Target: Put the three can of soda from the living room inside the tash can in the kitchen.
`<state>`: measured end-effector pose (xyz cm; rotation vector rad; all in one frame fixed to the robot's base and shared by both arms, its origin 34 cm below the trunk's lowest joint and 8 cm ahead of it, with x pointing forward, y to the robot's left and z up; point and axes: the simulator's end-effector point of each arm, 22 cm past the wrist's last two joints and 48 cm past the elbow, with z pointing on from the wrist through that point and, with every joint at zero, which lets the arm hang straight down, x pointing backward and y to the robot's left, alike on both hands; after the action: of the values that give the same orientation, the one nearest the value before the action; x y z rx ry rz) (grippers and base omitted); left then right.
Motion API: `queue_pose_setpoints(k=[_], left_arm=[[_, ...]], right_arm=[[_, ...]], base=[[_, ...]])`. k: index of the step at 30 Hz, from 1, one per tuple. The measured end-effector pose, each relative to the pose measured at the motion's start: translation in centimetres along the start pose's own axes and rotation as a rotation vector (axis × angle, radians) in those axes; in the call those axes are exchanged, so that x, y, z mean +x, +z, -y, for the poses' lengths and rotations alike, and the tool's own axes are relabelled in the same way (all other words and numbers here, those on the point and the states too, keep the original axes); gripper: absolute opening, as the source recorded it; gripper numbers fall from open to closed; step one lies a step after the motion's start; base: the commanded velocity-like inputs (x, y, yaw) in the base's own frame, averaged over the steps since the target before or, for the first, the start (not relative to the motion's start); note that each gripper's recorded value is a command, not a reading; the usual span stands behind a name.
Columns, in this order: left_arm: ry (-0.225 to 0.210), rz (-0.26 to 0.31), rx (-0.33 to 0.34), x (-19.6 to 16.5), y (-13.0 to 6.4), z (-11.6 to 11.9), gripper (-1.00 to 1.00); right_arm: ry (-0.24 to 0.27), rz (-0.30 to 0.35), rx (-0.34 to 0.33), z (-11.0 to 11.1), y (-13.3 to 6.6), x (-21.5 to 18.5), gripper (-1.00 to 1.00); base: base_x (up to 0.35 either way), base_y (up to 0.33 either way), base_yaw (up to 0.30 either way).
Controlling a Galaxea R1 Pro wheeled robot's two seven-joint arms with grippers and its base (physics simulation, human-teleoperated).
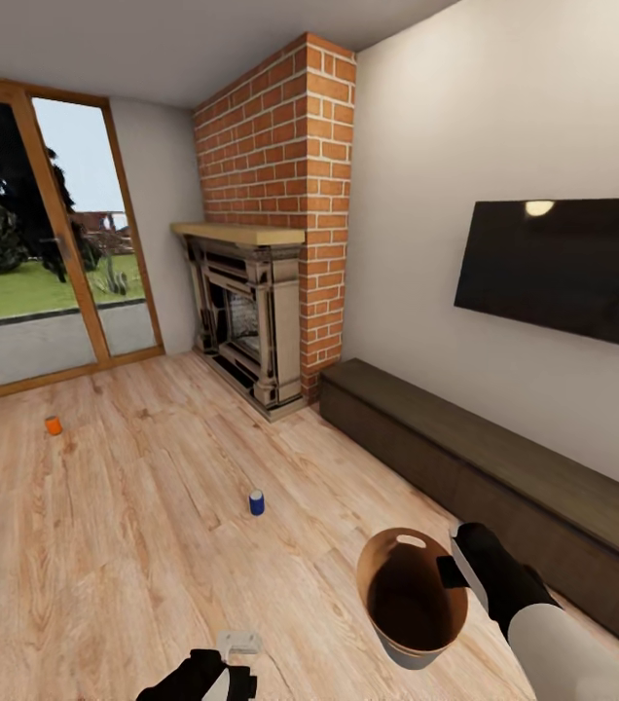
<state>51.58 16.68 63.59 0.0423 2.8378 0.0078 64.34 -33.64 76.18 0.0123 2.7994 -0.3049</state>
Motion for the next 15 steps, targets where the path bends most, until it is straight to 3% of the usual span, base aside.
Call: queue_pose_setpoints(k=[15], left_arm=[[-0.005,0.026,0.008,-0.63,0.01,0.24,1.00]], right_arm=[[-0.002,-0.002,0.001,0.04,0.09,0.05,-1.00]], base=[[0.000,0.000,0.000]])
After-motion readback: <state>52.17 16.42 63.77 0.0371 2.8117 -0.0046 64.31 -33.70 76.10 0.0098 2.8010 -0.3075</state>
